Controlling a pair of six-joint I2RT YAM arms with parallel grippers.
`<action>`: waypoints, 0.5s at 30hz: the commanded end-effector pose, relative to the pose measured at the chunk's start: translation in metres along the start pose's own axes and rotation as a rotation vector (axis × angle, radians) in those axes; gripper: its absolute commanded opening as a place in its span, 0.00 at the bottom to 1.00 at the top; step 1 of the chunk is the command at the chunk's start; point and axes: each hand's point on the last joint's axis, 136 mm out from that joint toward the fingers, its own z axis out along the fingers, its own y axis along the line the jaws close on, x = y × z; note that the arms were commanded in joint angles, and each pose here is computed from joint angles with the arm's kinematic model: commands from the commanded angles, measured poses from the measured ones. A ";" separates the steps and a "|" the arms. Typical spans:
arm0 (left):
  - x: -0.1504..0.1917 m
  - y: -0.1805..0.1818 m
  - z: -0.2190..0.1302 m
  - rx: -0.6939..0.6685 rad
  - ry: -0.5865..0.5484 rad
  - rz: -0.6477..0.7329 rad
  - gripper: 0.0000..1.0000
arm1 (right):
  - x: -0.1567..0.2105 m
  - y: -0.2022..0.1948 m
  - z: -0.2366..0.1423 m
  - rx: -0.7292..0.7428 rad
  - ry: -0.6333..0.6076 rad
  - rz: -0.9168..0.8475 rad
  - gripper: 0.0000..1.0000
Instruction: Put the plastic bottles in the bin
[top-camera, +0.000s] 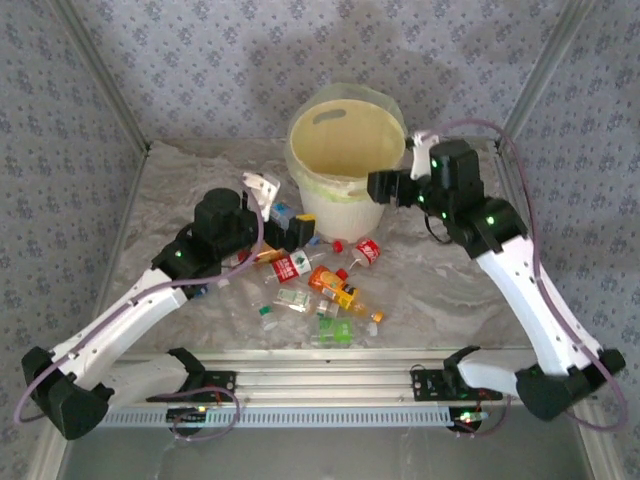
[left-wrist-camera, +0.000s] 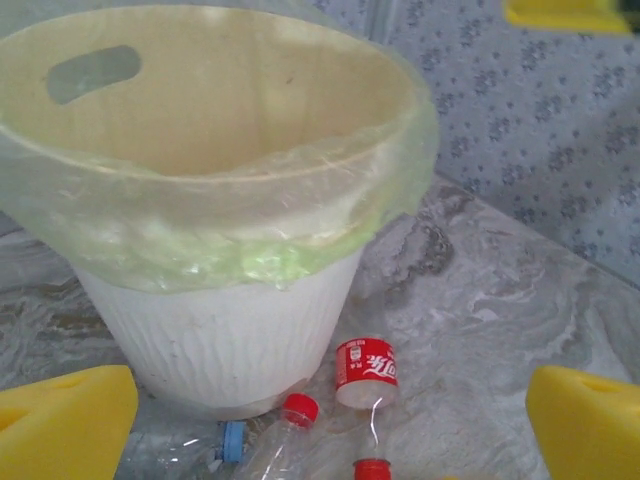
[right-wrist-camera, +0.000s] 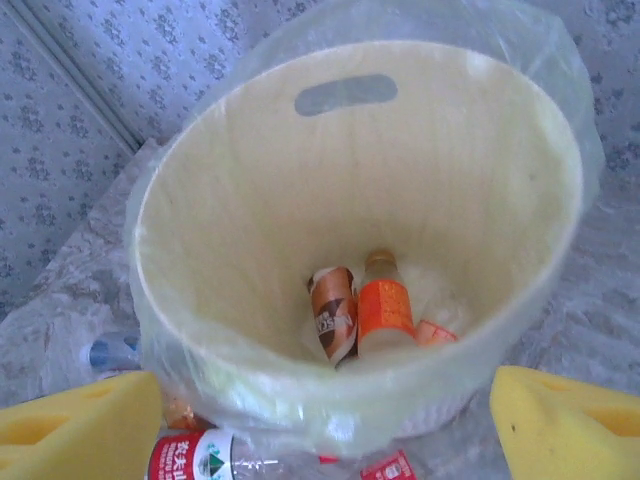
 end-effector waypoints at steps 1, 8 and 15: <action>-0.024 0.022 0.002 -0.090 -0.027 -0.145 1.00 | 0.017 -0.005 -0.012 -0.004 -0.043 0.054 0.89; -0.039 0.057 0.036 -0.211 0.003 -0.352 1.00 | 0.091 -0.019 -0.016 -0.012 0.032 0.101 0.90; -0.033 0.055 0.081 -0.175 0.106 -0.485 1.00 | 0.128 -0.032 -0.028 0.020 0.093 0.102 0.90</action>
